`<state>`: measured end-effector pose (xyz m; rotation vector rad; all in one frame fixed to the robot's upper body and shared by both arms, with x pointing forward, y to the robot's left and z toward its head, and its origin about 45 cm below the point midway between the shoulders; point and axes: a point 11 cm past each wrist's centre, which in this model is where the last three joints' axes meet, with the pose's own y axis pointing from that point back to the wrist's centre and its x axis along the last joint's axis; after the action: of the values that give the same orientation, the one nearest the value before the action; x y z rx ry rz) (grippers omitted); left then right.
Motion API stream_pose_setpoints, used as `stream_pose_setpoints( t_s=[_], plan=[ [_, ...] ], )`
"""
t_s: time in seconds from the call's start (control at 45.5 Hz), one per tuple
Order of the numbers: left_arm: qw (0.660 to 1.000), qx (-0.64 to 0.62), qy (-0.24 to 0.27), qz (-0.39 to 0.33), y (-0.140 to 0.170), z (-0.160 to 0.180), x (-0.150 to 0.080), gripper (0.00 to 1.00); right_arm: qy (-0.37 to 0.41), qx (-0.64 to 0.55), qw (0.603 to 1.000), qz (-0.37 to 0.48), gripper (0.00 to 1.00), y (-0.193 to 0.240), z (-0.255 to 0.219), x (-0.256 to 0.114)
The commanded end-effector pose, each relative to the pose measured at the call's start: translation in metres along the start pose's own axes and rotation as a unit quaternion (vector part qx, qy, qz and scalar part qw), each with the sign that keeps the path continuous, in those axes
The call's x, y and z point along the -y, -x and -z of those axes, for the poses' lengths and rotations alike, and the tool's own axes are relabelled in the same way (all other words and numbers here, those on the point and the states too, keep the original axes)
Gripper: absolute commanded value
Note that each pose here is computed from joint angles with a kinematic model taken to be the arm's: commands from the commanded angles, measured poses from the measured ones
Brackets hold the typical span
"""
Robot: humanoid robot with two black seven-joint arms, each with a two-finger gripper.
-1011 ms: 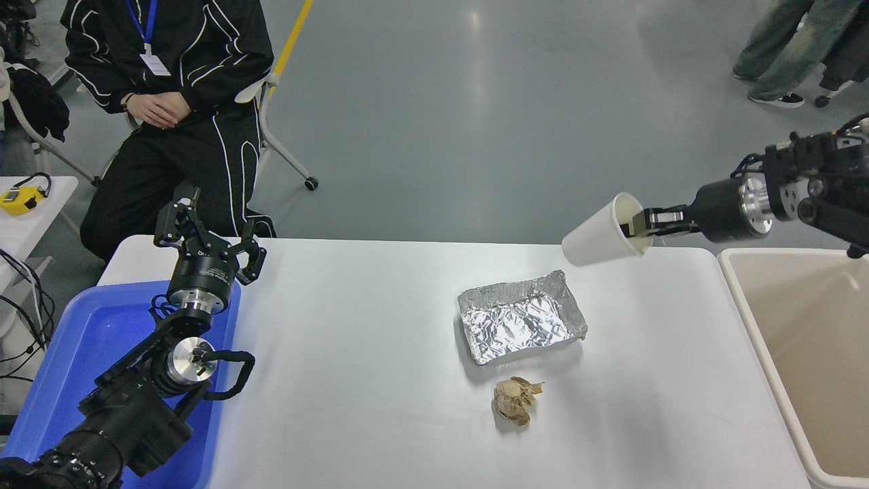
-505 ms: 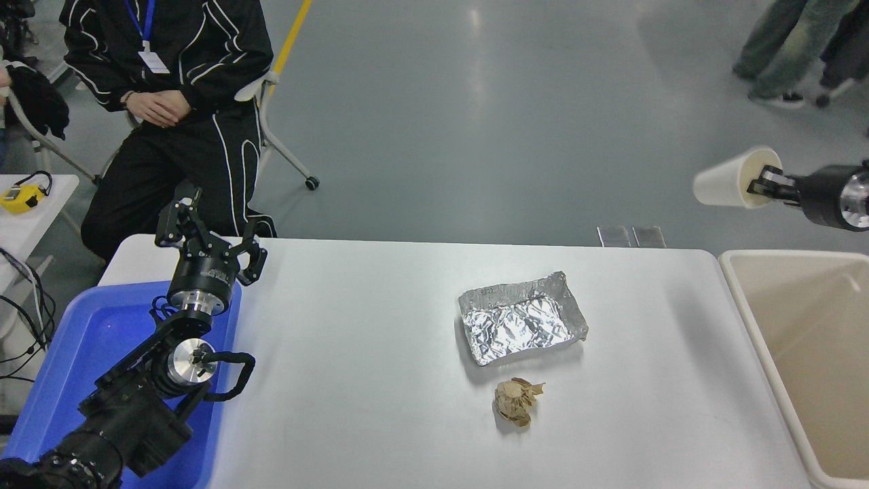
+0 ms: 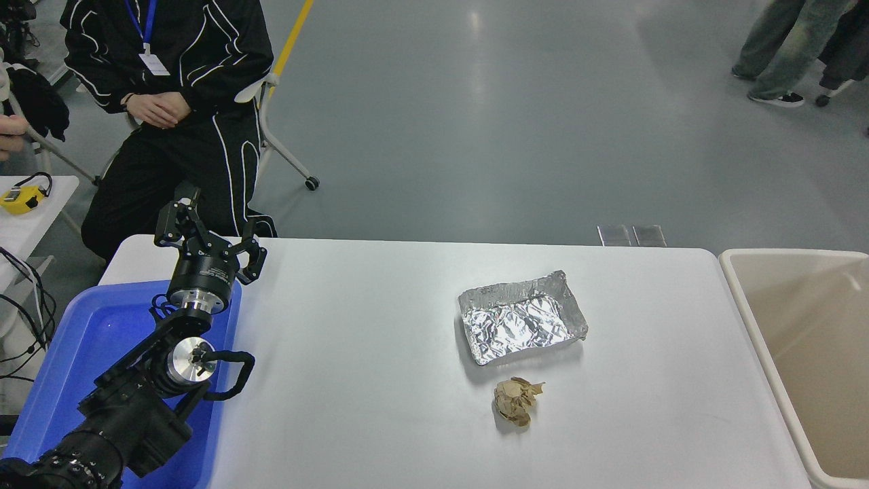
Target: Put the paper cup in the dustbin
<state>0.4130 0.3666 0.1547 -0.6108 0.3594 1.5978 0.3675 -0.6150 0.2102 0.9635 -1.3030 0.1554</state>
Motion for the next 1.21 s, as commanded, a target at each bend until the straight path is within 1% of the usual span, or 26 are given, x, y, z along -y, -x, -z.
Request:
stream_pose_setpoints(
  t_s=[0.0, 0.066, 0.176, 0.637, 0.659, 0.681, 0.703, 0.747, 0.769, 0.791, 0.813, 0.835, 0.857, 0.901, 0.923, 0.967, 1.077, 1.187],
  plan=[
    [1.0, 0.0, 0.0, 0.0, 0.0, 0.0, 0.0, 1.0, 0.055, 0.006, 0.998, 0.015, 0.0, 0.053, -0.035, 0.004],
    [1.0, 0.0, 0.0, 0.0, 0.0, 0.0, 0.0, 1.0, 0.056, 0.003, 0.998, 0.03, 0.0, 0.078, -0.037, 0.004],
    [1.0, 0.0, 0.0, 0.0, 0.0, 0.0, 0.0, 1.0, 0.053, 0.007, 0.997, 0.053, 0.0, 0.106, -0.034, 0.003],
    [1.0, 0.0, 0.0, 0.0, 0.0, 0.0, 0.0, 1.0, 0.053, 0.007, 0.997, 0.06, 0.0, 0.115, -0.036, 0.003],
    [1.0, 0.0, 0.0, 0.0, 0.0, 0.0, 0.0, 1.0, 0.053, 0.006, 0.997, 0.059, 0.04, 0.115, -0.036, 0.003],
    [1.0, 0.0, 0.0, 0.0, 0.0, 0.0, 0.0, 1.0, 0.053, 0.006, 0.997, 0.059, 0.12, 0.115, -0.036, 0.003],
    [1.0, 0.0, 0.0, 0.0, 0.0, 0.0, 0.0, 1.0, 0.054, 0.007, 0.997, 0.053, 0.28, 0.113, -0.037, 0.003],
    [1.0, 0.0, 0.0, 0.0, 0.0, 0.0, 0.0, 1.0, 0.053, 0.008, 0.998, 0.045, 0.43, 0.111, -0.037, 0.003],
    [1.0, 0.0, 0.0, 0.0, 0.0, 0.0, 0.0, 1.0, 0.053, 0.008, 0.998, 0.041, 0.54, 0.11, -0.036, 0.004],
    [1.0, 0.0, 0.0, 0.0, 0.0, 0.0, 0.0, 1.0, 0.052, 0.009, 0.998, 0.039, 0.59, 0.109, -0.035, 0.004],
    [1.0, 0.0, 0.0, 0.0, 0.0, 0.0, 0.0, 1.0, 0.05, 0.01, 0.998, 0.037, 0.67, 0.108, -0.034, 0.004],
    [1.0, 0.0, 0.0, 0.0, 0.0, 0.0, 0.0, 1.0, 0.048, 0.011, 0.998, 0.037, 0.73, 0.108, -0.032, 0.004],
    [1.0, 0.0, 0.0, 0.0, 0.0, 0.0, 0.0, 1.0, 0.047, 0.012, 0.998, 0.038, 0.76, 0.109, -0.031, 0.004],
    [1.0, 0.0, 0.0, 0.0, 0.0, 0.0, 0.0, 1.0, 0.043, 0.024, 0.998, 0.042, 0.87, 0.109, -0.03, 0.004],
    [1.0, 0.0, 0.0, 0.0, 0.0, 0.0, 0.0, 1.0, 0.042, 0.028, 0.998, 0.043, 0.89, 0.109, -0.029, 0.004],
    [1.0, 0.0, 0.0, 0.0, 0.0, 0.0, 0.0, 1.0, 0.035, 0.047, 0.997, 0.042, 0.99, 0.103, -0.021, 0.005],
    [1.0, 0.0, 0.0, 0.0, 0.0, 0.0, 0.0, 1.0, 0.009, 0.097, 0.994, 0.039, 0.99, 0.081, 0.005, 0.005],
    [1.0, 0.0, 0.0, 0.0, 0.0, 0.0, 0.0, 1.0, -0.021, 0.161, 0.987, 0.018, 0.99, 0.041, 0.029, 0.003]
  ],
)
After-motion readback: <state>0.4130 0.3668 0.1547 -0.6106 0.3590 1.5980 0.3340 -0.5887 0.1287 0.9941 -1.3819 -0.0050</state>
